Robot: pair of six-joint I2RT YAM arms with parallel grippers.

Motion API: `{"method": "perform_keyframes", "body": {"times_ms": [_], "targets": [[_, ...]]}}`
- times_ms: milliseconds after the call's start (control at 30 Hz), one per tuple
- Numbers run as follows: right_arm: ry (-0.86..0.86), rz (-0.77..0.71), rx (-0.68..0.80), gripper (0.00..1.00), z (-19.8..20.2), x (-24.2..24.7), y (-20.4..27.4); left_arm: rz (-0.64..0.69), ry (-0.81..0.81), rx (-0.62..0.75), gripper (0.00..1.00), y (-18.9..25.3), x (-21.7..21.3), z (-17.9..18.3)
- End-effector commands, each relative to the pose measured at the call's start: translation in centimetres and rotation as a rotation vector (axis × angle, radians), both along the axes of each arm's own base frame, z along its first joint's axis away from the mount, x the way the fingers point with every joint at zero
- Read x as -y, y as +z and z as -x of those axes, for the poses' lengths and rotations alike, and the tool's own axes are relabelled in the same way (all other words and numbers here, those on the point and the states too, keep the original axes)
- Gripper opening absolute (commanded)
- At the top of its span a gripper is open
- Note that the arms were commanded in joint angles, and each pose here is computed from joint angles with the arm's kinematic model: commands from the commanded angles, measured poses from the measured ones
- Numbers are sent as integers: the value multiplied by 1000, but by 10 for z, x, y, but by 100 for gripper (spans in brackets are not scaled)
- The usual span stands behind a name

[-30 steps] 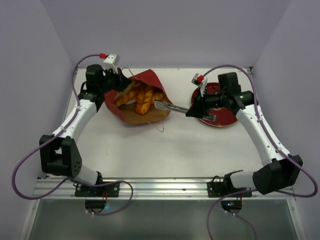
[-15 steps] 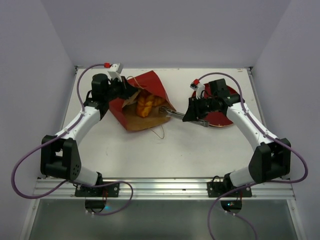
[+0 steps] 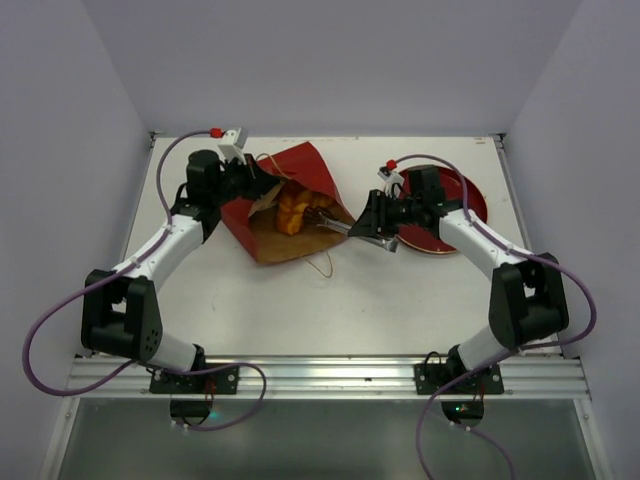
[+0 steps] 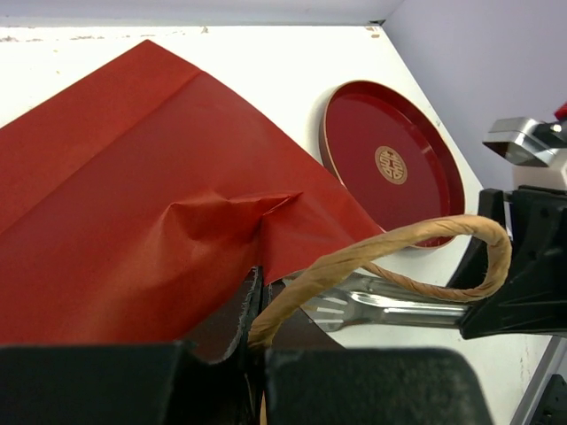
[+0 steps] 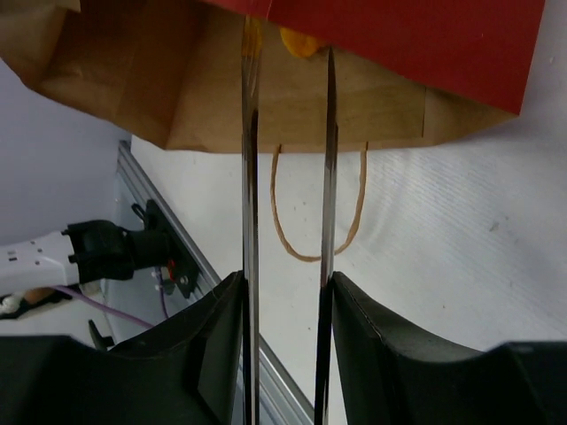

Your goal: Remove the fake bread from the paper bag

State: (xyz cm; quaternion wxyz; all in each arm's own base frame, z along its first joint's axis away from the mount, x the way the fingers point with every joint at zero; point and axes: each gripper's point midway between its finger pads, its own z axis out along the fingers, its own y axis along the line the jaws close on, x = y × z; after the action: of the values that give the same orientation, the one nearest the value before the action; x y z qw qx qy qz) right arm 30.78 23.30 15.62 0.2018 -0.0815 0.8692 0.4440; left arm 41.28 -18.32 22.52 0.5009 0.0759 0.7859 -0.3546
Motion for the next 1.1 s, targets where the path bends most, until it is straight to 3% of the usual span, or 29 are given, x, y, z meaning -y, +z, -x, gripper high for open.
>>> {"method": "perform_keyframes", "body": {"times_ms": [0,433,1067], "targets": [[-15,-104,23,46,-13,-14,15,38,-27,41,0,16,9,8],[-83,-77,-53,52,-23,-14,-11,42,-34,46,0,16,10,9],[-83,-133,-142,52,-31,-35,-27,41,-49,52,0,17,11,12]]}}
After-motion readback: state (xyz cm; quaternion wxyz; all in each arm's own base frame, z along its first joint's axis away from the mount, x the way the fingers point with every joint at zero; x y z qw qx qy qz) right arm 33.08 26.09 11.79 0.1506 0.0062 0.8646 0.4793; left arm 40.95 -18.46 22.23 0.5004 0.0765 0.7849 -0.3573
